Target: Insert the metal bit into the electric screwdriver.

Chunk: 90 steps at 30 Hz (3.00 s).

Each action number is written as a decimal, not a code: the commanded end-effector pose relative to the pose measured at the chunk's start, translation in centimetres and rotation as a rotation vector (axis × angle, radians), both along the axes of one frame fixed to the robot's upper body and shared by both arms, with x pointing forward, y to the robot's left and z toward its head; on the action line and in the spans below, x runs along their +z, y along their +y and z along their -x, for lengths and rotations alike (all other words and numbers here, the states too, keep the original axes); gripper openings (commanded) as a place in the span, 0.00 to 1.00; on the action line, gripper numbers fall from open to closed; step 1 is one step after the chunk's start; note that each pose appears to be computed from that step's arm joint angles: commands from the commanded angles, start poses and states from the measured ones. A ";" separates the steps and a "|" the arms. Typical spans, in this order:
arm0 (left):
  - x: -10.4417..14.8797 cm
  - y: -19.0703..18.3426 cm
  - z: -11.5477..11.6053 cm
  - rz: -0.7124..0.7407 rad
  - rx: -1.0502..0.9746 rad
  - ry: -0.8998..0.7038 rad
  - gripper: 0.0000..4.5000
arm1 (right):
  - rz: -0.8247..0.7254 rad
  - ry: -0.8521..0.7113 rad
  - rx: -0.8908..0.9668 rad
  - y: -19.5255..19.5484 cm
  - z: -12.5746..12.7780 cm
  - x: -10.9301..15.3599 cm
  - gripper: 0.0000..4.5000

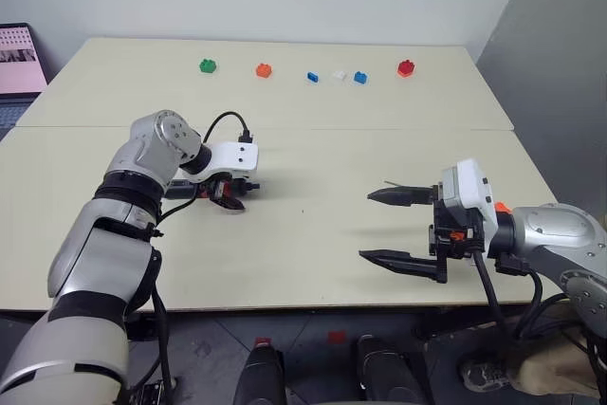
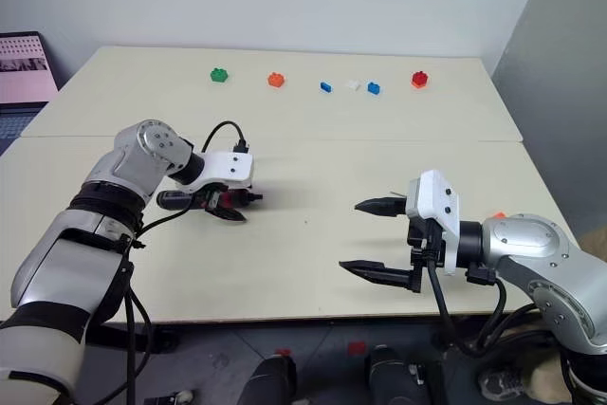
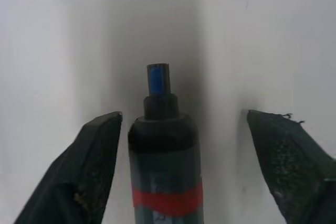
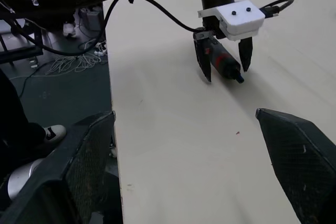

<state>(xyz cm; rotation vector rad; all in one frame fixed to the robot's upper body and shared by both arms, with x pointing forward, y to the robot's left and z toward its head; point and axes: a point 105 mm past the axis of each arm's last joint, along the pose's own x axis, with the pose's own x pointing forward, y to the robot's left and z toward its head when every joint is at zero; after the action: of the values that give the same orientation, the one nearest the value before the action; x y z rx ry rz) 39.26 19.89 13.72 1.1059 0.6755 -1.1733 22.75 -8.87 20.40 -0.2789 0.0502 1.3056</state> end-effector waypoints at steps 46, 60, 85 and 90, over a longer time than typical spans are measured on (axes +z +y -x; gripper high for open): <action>8.1 -10.9 3.0 1.227 0.198 -0.248 0.35 | 0.083 -0.082 -0.047 -1.7 -0.9 2.1 1.00; 6.4 -9.8 4.6 1.231 0.215 -0.227 0.35 | 0.118 -0.091 -0.028 -2.1 -1.2 2.2 1.00; 4.8 -11.1 5.4 1.227 0.224 -0.240 0.35 | 0.589 -0.052 -0.259 -7.1 -12.0 -1.2 1.00; 4.7 -11.5 5.2 1.216 0.209 -0.257 0.35 | 0.743 0.095 -0.207 -7.4 -14.8 -3.7 1.00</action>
<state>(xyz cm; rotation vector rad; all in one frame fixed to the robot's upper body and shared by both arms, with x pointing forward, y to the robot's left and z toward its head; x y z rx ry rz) 34.16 9.16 19.19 0.1133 -0.1956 -0.9391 36.73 -15.84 16.91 -0.7729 0.5652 1.0332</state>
